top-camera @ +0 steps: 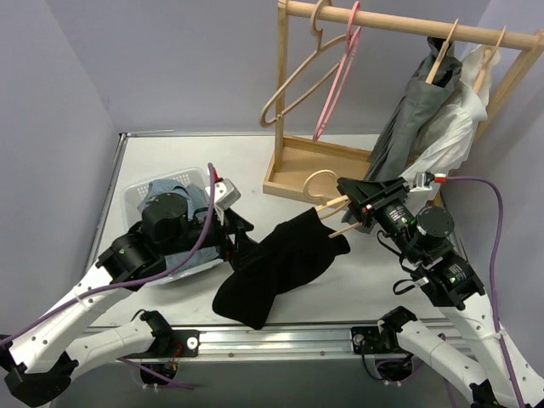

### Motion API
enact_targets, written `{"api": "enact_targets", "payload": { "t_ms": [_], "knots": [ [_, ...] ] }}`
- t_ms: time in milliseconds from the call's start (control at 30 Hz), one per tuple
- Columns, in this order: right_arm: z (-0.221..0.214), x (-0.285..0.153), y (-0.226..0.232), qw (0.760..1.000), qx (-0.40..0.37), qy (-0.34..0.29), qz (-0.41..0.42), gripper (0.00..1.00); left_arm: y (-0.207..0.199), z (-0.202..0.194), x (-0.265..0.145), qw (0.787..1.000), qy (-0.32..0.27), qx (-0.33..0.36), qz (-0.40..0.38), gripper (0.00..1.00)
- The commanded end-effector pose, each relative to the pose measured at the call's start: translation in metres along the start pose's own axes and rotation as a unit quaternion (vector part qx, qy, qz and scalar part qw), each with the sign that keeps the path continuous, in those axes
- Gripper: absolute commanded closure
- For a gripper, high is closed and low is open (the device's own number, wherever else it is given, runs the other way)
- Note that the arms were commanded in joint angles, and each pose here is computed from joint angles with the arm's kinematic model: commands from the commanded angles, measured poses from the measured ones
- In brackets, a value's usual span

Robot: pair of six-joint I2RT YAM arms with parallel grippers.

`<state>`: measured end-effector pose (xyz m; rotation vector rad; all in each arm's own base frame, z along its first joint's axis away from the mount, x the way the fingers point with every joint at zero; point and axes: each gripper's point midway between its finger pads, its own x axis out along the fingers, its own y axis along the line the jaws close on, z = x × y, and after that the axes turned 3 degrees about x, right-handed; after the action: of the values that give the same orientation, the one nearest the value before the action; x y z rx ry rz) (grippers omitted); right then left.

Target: Remove the skirt from the hanger

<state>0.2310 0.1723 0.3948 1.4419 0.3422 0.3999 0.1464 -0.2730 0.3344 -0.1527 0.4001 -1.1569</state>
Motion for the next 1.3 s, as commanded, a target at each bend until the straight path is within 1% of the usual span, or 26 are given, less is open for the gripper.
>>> {"api": "enact_targets", "payload": {
  "t_ms": [0, 100, 167, 333, 400, 433, 467, 500, 533, 567, 600, 633, 667, 700, 733, 767, 800, 833, 867, 900, 933, 1033, 1067, 1133, 1233, 1267],
  "knots": [
    [0.011, -0.013, 0.058, 0.996, 0.025, -0.019, 0.079, 1.00, -0.007, -0.014, -0.001, 1.000, 0.009, -0.021, -0.021, 0.06],
    [0.012, -0.016, 0.069, 0.995, 0.025, -0.021, 0.089, 1.00, 0.001, -0.036, 0.003, 0.998, 0.035, -0.041, -0.009, 0.06],
    [0.014, -0.019, 0.076, 0.995, 0.022, -0.025, 0.094, 1.00, 0.000, -0.050, 0.007, 0.997, 0.050, -0.055, -0.021, 0.06],
    [0.016, -0.023, 0.080, 0.995, 0.019, -0.029, 0.097, 1.00, -0.011, -0.061, 0.007, 0.994, 0.053, -0.080, -0.056, 0.06],
    [0.016, -0.025, 0.079, 0.995, 0.020, -0.029, 0.096, 1.00, -0.013, -0.062, 0.006, 0.993, 0.055, -0.086, -0.060, 0.02],
    [0.016, -0.025, 0.078, 0.995, 0.021, -0.029, 0.095, 1.00, -0.014, -0.064, 0.006, 0.992, 0.060, -0.089, -0.062, 0.12],
    [0.020, -0.026, 0.076, 0.995, 0.021, -0.041, 0.090, 1.00, -0.012, -0.072, 0.006, 0.990, 0.078, -0.099, -0.056, 0.38],
    [0.026, -0.031, 0.081, 0.994, 0.021, -0.055, 0.094, 1.00, -0.009, -0.072, 0.006, 0.990, 0.083, -0.104, -0.043, 0.54],
    [0.029, -0.034, 0.083, 0.993, 0.013, -0.064, 0.094, 1.00, -0.003, -0.074, 0.006, 0.990, 0.091, -0.109, -0.026, 0.74],
    [0.032, -0.035, 0.072, 0.995, 0.001, -0.072, 0.068, 1.00, 0.014, -0.085, 0.005, 0.987, 0.108, -0.117, 0.027, 0.92],
    [0.036, -0.037, 0.072, 0.995, -0.011, -0.083, 0.057, 1.00, 0.023, -0.087, 0.002, 0.985, 0.113, -0.118, 0.054, 0.97],
    [0.046, -0.046, 0.083, 0.992, -0.021, -0.106, 0.059, 1.00, 0.030, -0.080, -0.001, 0.985, 0.105, -0.114, 0.078, 0.98],
    [0.048, -0.047, 0.074, 0.992, -0.043, -0.111, 0.034, 1.00, 0.050, -0.082, -0.010, 0.977, 0.107, -0.113, 0.144, 0.98],
    [0.051, -0.051, 0.074, 0.991, -0.051, -0.118, 0.030, 1.00, 0.058, -0.075, -0.017, 0.974, 0.101, -0.105, 0.172, 0.98],
    [0.055, -0.055, 0.078, 0.990, -0.056, -0.127, 0.031, 1.00, 0.062, -0.050, -0.027, 0.973, 0.076, -0.092, 0.199, 0.98],
    [0.056, -0.057, 0.073, 0.989, -0.066, -0.129, 0.019, 1.00, 0.073, -0.049, -0.042, 0.962, 0.091, -0.081, 0.245, 0.98],
    [0.057, -0.058, 0.073, 0.989, -0.071, -0.131, 0.015, 1.00, 0.095, -0.033, -0.059, 0.944, 0.074, -0.064, 0.315, 0.98],
    [0.057, -0.060, 0.075, 0.988, -0.074, -0.131, 0.015, 1.00, 0.097, 0.001, -0.071, 0.938, 0.045, -0.052, 0.341, 0.98],
    [0.057, -0.060, 0.071, 0.988, -0.081, -0.129, 0.006, 1.00, 0.104, 0.009, -0.086, 0.927, 0.053, -0.033, 0.370, 0.98],
    [0.057, -0.060, 0.070, 0.988, -0.084, -0.129, 0.002, 1.00, 0.113, 0.024, -0.099, 0.915, 0.039, -0.024, 0.401, 0.98],
    [0.057, -0.061, 0.068, 0.988, -0.088, -0.127, -0.002, 1.00, 0.109, 0.052, -0.110, 0.914, 0.009, -0.014, 0.404, 0.98],
    [0.058, -0.064, 0.067, 0.987, -0.097, -0.128, -0.008, 1.00, 0.115, 0.082, -0.132, 0.899, -0.016, 0.009, 0.438, 0.98],
    [0.060, -0.067, 0.070, 0.986, -0.098, -0.135, -0.006, 1.00, 0.111, 0.100, -0.143, 0.896, -0.035, 0.023, 0.442, 0.98],
    [0.062, -0.067, 0.068, 0.984, -0.109, -0.136, -0.015, 1.00, 0.119, 0.109, -0.154, 0.883, -0.032, 0.031, 0.468, 0.98],
    [0.067, -0.070, 0.069, 0.981, -0.125, -0.147, -0.026, 1.00, 0.119, 0.133, -0.168, 0.870, -0.056, 0.048, 0.487, 0.98],
    [0.068, -0.071, 0.070, 0.980, -0.128, -0.149, -0.027, 1.00, 0.118, 0.140, -0.170, 0.870, -0.063, 0.060, 0.486, 0.98]
  ]
}}
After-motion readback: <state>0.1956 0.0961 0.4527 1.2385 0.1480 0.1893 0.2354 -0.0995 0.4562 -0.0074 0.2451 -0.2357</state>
